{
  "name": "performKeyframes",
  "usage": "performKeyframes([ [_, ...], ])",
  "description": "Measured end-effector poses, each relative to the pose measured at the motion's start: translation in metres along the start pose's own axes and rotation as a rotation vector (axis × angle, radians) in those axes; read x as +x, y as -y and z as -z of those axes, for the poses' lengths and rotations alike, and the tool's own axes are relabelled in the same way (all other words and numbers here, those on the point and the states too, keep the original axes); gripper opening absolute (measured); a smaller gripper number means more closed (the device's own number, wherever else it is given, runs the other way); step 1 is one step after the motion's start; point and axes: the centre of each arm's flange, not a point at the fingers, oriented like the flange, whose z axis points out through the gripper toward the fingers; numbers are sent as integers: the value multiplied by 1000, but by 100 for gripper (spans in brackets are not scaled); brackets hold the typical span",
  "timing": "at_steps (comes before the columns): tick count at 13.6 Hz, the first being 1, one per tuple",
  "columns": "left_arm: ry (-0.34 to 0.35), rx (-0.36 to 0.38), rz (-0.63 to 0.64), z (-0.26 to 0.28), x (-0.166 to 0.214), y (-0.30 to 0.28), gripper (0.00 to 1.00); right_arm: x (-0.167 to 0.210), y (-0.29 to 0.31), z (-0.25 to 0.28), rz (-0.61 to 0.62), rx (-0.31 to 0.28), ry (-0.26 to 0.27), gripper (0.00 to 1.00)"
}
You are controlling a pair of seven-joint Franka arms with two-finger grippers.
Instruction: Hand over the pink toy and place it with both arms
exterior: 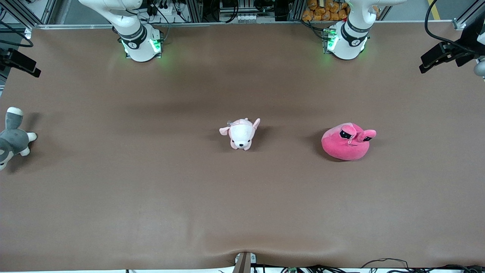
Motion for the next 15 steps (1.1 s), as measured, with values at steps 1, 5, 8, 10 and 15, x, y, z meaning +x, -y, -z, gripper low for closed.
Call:
performKeyframes([
  [1, 2, 0, 3, -1, 0, 0, 100, 0, 0, 0, 0, 0, 0, 100],
  [5, 10, 2, 4, -4, 2, -1, 100, 0, 0, 0, 0, 0, 0, 100],
  [8, 12, 3, 4, -5, 3, -1, 100, 0, 0, 0, 0, 0, 0, 100],
  [10, 12, 3, 4, -5, 3, -1, 100, 0, 0, 0, 0, 0, 0, 100],
  [15, 15, 2, 19, -7, 6, 6, 100, 0, 0, 0, 0, 0, 0, 100],
])
